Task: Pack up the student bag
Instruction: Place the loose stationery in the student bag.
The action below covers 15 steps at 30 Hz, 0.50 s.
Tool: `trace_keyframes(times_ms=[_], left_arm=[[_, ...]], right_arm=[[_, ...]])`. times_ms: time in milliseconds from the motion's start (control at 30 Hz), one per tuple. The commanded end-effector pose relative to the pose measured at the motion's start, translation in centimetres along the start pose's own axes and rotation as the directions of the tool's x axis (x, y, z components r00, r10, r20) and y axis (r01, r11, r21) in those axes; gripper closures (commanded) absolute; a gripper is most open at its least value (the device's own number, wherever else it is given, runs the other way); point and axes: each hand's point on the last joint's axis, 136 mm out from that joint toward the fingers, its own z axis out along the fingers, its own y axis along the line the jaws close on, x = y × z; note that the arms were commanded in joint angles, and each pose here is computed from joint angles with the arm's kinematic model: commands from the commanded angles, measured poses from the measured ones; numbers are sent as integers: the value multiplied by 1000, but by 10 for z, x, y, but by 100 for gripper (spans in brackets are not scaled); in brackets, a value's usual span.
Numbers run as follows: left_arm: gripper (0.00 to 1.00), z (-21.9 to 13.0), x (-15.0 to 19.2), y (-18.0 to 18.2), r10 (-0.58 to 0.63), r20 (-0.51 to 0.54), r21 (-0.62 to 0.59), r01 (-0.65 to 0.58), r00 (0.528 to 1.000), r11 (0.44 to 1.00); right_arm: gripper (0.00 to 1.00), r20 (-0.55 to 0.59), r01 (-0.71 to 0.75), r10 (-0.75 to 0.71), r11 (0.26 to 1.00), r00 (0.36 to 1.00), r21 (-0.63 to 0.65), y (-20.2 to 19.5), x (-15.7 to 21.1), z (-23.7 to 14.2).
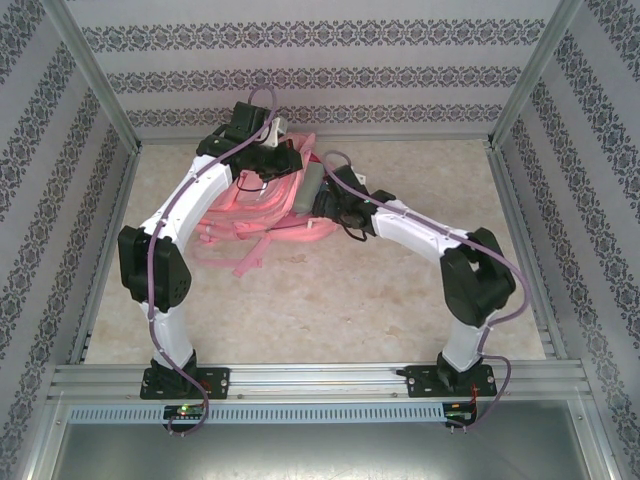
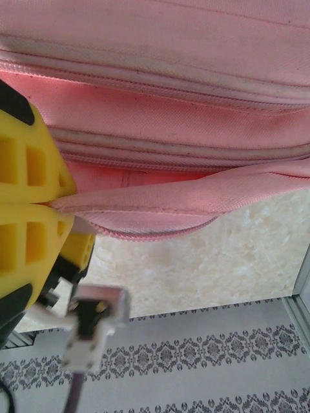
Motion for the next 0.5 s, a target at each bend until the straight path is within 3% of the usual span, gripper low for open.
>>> trace_keyframes(times_ms=[0, 333, 467], left_arm=[[100, -29, -17, -28, 18, 83, 96, -26, 996, 995], [100, -27, -20, -31, 8, 86, 113, -18, 996, 993], [100, -27, -20, -31, 12, 86, 112, -21, 996, 993]], right_arm=[[30, 35, -60, 65, 990, 997, -124, 43, -22, -1], [27, -44, -31, 21, 968, 999, -250, 104, 6, 13], [12, -82, -24, 4, 967, 997, -253, 110, 21, 21]])
